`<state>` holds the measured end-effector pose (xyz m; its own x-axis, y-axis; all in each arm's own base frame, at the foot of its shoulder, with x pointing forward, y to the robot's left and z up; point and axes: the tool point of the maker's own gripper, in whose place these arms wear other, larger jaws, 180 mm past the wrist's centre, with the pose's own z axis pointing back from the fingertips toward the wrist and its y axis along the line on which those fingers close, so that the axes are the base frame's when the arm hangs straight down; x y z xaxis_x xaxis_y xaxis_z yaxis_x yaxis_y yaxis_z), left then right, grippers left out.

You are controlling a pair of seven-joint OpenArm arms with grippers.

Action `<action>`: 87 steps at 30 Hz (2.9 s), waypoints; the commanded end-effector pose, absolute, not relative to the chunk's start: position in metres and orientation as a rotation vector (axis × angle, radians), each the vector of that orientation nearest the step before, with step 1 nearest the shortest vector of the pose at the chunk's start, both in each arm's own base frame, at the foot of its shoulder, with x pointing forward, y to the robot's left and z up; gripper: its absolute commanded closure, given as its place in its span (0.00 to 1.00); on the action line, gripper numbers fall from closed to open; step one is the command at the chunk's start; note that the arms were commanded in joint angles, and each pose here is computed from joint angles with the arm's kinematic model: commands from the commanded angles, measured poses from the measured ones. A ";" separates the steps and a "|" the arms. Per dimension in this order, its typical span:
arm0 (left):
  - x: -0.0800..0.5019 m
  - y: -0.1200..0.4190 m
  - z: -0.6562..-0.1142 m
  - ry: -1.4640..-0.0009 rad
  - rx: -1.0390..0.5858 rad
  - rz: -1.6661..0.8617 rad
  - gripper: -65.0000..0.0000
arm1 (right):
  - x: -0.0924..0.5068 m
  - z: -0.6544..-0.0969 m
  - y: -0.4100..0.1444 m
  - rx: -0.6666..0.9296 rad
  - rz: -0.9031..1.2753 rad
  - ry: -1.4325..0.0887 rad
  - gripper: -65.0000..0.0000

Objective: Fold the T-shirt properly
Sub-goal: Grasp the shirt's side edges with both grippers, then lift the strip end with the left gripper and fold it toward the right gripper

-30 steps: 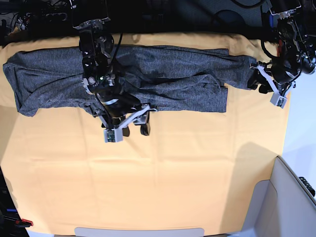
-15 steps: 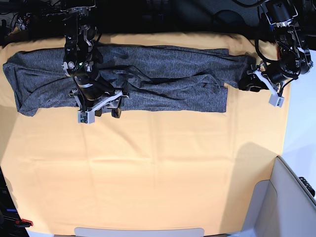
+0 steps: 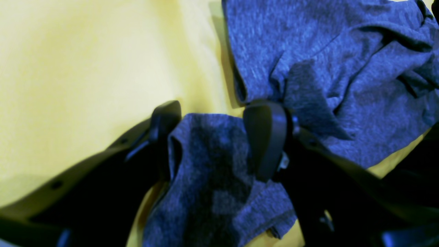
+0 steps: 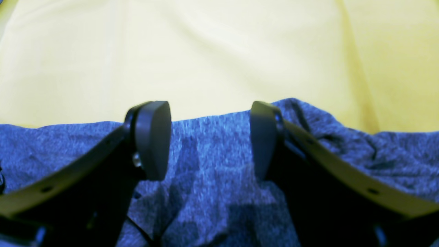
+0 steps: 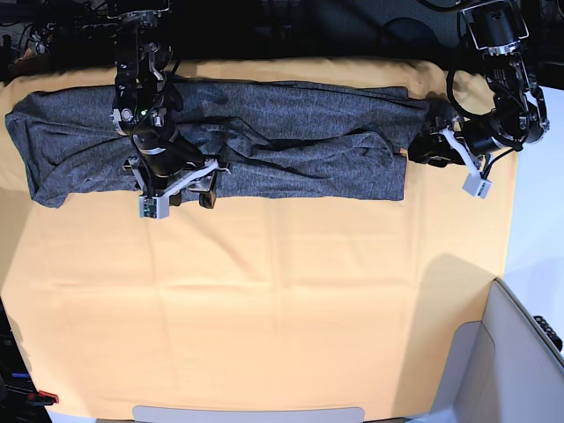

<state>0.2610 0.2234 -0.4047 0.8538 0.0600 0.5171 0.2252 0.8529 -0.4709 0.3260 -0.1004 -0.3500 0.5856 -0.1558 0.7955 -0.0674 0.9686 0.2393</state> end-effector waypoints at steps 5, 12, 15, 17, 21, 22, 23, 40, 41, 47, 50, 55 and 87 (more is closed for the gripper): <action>0.260 0.219 -0.392 -0.538 -0.565 -0.141 0.51 | 0.335 -0.335 -0.107 0.244 -0.032 -1.004 0.44; 0.261 0.207 -0.384 -0.549 -0.570 -0.178 0.51 | 0.334 -0.335 -0.107 0.244 -0.033 -1.003 0.44; 0.261 0.205 -0.384 -0.550 -0.576 -0.176 0.51 | 0.334 -0.335 -0.107 0.244 -0.033 -1.003 0.44; 0.260 0.200 -0.386 -0.549 -0.589 -0.172 0.51 | 0.334 -0.335 -0.107 0.244 -0.033 -1.003 0.44; 0.259 0.195 -0.389 -0.546 -0.603 -0.164 0.51 | 0.334 -0.335 -0.108 0.243 -0.032 -1.003 0.44; 0.259 0.195 -0.389 -0.546 -0.603 -0.164 0.51 | 0.334 -0.335 -0.108 0.243 -0.032 -1.003 0.44; 0.259 0.192 -0.389 -0.541 -0.606 -0.171 0.51 | 0.334 -0.335 -0.108 0.243 -0.032 -1.003 0.44; 0.249 0.184 -0.411 -0.464 -0.644 -0.151 0.51 | 0.331 -0.339 -0.108 0.242 -0.033 -0.991 0.44; 0.249 0.184 -0.411 -0.463 -0.644 -0.152 0.51 | 0.331 -0.339 -0.108 0.242 -0.033 -0.991 0.44; 0.246 0.172 -0.414 -0.451 -0.670 -0.153 0.51 | 0.332 -0.339 -0.108 0.242 -0.033 -0.992 0.44; 0.245 0.168 -0.416 -0.448 -0.678 -0.151 0.51 | 0.332 -0.339 -0.108 0.242 -0.033 -0.992 0.44; 0.245 0.161 -0.416 -0.450 -0.696 -0.148 0.51 | 0.332 -0.339 -0.108 0.242 -0.033 -0.992 0.44; 0.265 0.091 -0.375 -0.554 -0.782 -0.298 0.99 | 0.309 -0.310 -0.270 -0.042 -0.389 -1.092 0.44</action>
